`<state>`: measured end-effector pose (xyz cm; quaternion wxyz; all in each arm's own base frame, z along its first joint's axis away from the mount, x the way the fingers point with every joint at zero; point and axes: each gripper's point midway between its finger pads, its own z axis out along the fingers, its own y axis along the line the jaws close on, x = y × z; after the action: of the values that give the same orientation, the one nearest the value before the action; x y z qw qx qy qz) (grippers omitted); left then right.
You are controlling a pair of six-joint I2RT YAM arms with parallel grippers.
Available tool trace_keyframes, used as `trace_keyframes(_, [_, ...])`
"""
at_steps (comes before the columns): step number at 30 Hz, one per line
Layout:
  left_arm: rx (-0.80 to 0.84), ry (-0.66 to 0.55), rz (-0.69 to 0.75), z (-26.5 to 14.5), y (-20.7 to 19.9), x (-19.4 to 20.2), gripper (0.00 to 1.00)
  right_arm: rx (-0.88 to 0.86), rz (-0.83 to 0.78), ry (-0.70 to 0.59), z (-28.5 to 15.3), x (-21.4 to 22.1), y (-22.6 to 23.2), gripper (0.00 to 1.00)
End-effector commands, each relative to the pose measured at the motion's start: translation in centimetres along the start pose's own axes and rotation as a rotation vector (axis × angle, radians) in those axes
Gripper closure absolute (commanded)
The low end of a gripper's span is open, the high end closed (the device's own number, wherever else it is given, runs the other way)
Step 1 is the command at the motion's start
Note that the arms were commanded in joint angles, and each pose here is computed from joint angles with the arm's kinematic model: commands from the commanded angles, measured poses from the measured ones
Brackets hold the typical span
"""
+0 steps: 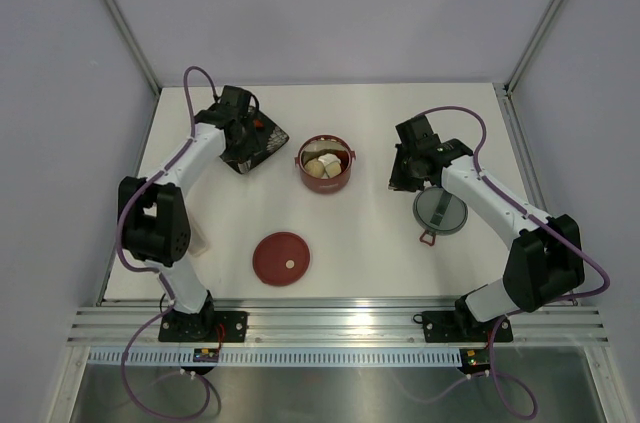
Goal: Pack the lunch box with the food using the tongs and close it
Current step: Pick up the fake food from the plate.
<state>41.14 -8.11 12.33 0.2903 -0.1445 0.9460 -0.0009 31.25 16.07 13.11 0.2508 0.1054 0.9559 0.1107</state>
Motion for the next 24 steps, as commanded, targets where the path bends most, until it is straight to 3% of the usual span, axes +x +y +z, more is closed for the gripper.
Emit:
trace_keyframes(1, [-0.001,-0.052,-0.017,0.3,-0.7,-1.6,0.47,-0.010,-0.006,-0.044,-0.6,-0.9,0.4,0.77])
trace_keyframes(6, [-0.010,-0.030,-0.008,0.7,-0.6,-1.2,0.51,-0.012,-0.006,-0.043,-0.7,-0.8,0.5,0.78])
trace_keyframes(8, [-0.008,-0.037,-0.011,0.3,-0.6,-1.4,0.57,-0.011,-0.006,-0.047,-0.8,-0.9,0.4,0.78])
trace_keyframes(9, [-0.008,-0.041,-0.007,-0.1,-0.6,-1.5,0.65,-0.009,-0.006,-0.049,-0.8,-0.9,0.4,0.77])
trace_keyframes(15, [0.000,-0.099,0.003,-3.3,-0.6,-3.1,0.84,-0.016,-0.005,-0.049,-0.8,-1.0,0.6,0.77])
trace_keyframes(24, [0.053,-0.171,0.036,-8.4,-1.3,-4.9,1.00,-0.028,-0.006,-0.050,-0.8,-1.1,0.9,0.77])
